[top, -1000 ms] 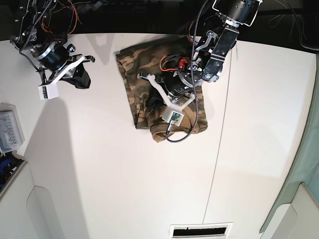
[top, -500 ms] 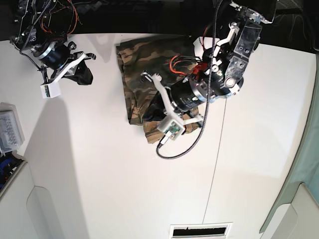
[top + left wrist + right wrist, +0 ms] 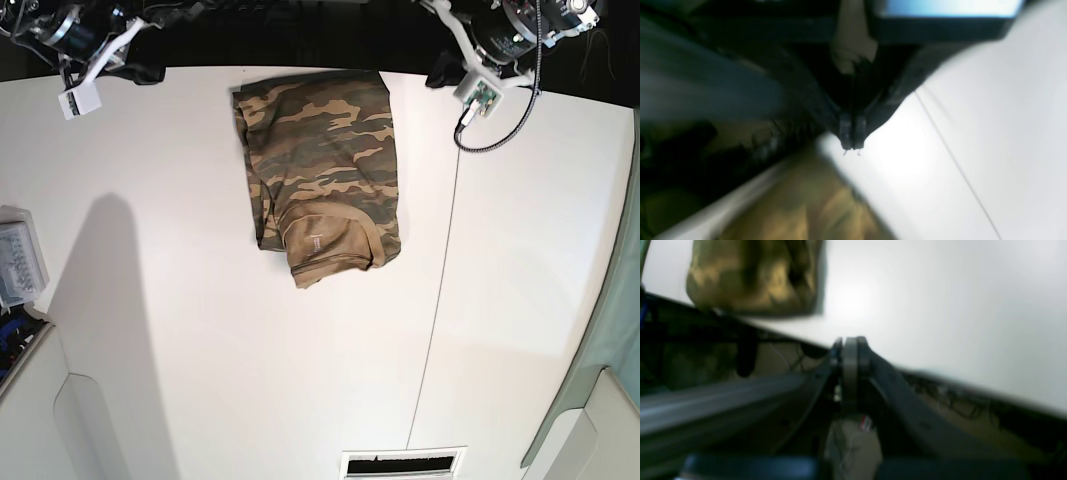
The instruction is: Layout the t-shirt on the table in an organized manner, then fold the t-shirt properly
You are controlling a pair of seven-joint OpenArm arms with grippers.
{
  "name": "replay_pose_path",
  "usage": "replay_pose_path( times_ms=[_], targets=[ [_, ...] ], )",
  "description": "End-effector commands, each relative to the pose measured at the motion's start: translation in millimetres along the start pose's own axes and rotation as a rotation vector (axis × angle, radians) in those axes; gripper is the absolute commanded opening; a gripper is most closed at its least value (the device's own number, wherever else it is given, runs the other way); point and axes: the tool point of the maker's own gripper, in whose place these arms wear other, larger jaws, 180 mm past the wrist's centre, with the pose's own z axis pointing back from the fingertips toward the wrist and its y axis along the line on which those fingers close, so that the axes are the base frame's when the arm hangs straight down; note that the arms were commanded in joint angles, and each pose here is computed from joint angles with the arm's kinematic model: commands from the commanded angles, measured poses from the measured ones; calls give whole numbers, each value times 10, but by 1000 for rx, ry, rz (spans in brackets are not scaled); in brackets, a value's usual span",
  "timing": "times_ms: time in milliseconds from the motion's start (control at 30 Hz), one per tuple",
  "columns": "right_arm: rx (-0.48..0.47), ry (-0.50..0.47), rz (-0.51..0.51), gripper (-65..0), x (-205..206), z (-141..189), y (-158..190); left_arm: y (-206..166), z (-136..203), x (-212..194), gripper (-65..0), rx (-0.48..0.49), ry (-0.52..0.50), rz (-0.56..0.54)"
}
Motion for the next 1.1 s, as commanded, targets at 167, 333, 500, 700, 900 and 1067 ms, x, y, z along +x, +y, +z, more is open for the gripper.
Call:
replay_pose_path(
  times_ms=[167, 333, 500, 700, 900, 1067],
  targets=[
    [88, 140, -28, -650, -465, 97, 252, -90, 391, -782, -650, 30, 231, 50],
    [178, 307, -45, -650, -1025, 89, 629, -101, 593, -1665, -650, 42, 512, 107],
    [198, 494, -28, -650, -1610, 44, 808, 42, 650, -2540, -650, 77, 736, 199],
    [120, 735, -28, -650, -2311, -17, 710, 30, 544, -3298, -650, 47, 985, 260],
    [64, 918, 36, -650, -2673, -126, 410, -99, 79, -3386, -650, -28, 999, 221],
    [3, 1007, -4, -650, -2743, -203, 60, -304, -296, -3312, -650, -51, 1002, 298]
  ],
)
